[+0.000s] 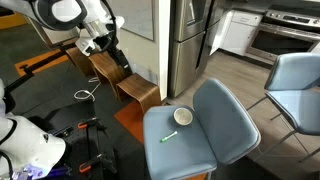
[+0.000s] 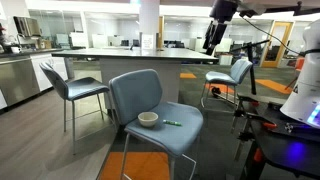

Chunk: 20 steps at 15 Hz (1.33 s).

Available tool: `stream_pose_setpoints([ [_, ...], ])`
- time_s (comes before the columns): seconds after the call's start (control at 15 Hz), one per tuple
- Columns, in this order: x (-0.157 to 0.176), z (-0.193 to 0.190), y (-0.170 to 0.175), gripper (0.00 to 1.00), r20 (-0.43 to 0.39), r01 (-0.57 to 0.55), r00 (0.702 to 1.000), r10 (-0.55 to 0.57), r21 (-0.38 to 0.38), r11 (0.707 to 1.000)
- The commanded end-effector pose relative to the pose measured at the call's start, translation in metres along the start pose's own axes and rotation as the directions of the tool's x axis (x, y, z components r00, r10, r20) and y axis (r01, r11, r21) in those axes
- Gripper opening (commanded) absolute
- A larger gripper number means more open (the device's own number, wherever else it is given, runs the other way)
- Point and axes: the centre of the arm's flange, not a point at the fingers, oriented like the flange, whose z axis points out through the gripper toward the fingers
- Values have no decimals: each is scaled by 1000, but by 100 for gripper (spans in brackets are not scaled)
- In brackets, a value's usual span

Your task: Move the bowl to the right

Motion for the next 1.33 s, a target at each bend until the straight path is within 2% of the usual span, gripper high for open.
stream_pose_setpoints([
  [0.0, 0, 0, 0, 100, 0, 0, 1000, 0, 0, 1000],
  [0.6, 0, 0, 0, 100, 0, 0, 1000, 0, 0, 1000],
  [0.73, 11, 11, 4, 100, 6, -17, 1000, 17, -4, 1000],
  [1.0, 35, 59, 27, 100, 66, -86, 994, 85, 17, 996],
  [1.27, 60, 140, 56, 100, 104, -218, 972, 212, 54, 974],
])
